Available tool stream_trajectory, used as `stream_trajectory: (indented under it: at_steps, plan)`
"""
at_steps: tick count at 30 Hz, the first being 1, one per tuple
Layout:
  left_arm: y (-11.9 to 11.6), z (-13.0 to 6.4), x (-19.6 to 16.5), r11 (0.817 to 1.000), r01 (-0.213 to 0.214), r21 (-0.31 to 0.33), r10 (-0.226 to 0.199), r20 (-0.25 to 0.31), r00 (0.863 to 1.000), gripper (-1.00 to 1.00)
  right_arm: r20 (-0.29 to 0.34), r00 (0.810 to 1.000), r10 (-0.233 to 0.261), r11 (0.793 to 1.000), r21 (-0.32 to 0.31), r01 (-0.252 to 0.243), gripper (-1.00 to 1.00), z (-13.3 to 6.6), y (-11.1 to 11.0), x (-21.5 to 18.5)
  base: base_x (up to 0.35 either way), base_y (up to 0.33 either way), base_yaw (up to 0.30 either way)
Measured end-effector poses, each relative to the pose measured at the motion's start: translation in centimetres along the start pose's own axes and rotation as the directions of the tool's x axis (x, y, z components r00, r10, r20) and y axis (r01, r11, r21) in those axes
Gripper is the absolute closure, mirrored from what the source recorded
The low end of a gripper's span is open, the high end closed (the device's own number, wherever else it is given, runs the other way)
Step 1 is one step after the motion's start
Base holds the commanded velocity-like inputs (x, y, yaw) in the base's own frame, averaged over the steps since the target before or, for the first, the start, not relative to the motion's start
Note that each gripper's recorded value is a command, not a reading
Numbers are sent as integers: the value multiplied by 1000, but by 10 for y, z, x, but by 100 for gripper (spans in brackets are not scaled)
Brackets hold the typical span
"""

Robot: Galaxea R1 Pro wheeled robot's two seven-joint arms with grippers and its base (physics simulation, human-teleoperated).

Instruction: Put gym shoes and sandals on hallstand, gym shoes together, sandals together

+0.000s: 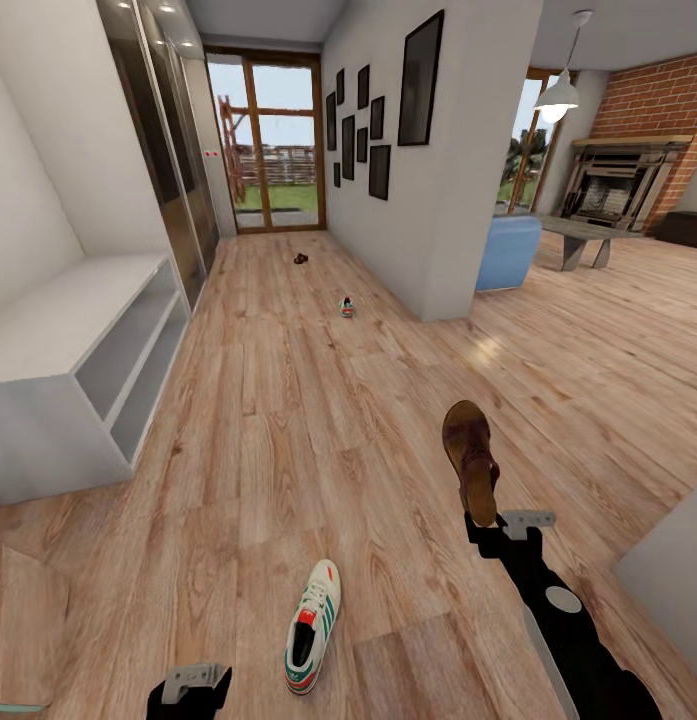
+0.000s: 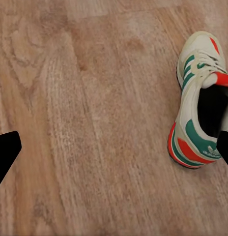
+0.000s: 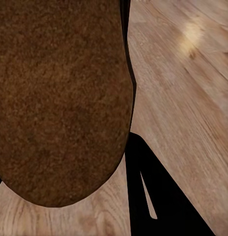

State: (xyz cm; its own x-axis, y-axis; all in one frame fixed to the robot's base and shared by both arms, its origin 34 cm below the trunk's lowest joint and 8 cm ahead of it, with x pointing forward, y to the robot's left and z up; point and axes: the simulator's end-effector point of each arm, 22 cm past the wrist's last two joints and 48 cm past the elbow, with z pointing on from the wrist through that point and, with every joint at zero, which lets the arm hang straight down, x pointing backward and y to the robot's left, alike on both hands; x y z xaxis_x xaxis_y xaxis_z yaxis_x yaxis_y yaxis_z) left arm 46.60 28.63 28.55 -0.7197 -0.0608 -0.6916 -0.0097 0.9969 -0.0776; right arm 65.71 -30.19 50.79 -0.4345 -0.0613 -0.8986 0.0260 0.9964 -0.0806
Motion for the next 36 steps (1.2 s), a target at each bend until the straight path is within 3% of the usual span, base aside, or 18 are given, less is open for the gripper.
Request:
stream_trajectory:
  at_steps: [6, 14, 21, 36]
  plan:
    - [-4, 11, -6, 1000, -28, 14, 29, -56, 998, -100, -4, 1000, -2, 1000, 0, 2, 100, 0, 1, 1, 0, 0, 0]
    - [-9, 20, -18, 997, -72, 30, 74, -68, 995, -100, -6, 1000, -3, 1000, -3, 3, 100, 0, 2, 2, 0, 0, 0]
    - [-13, 29, -32, 997, -72, 36, 74, -83, 994, -100, -6, 1000, -2, 1000, -5, 2, 100, 0, 4, 2, 0, 0, -11]
    - [-19, 31, -39, 995, -86, 55, 90, -81, 993, -100, -6, 1000, 0, 1000, -5, 0, 100, 0, 4, 1, 0, 0, -248]
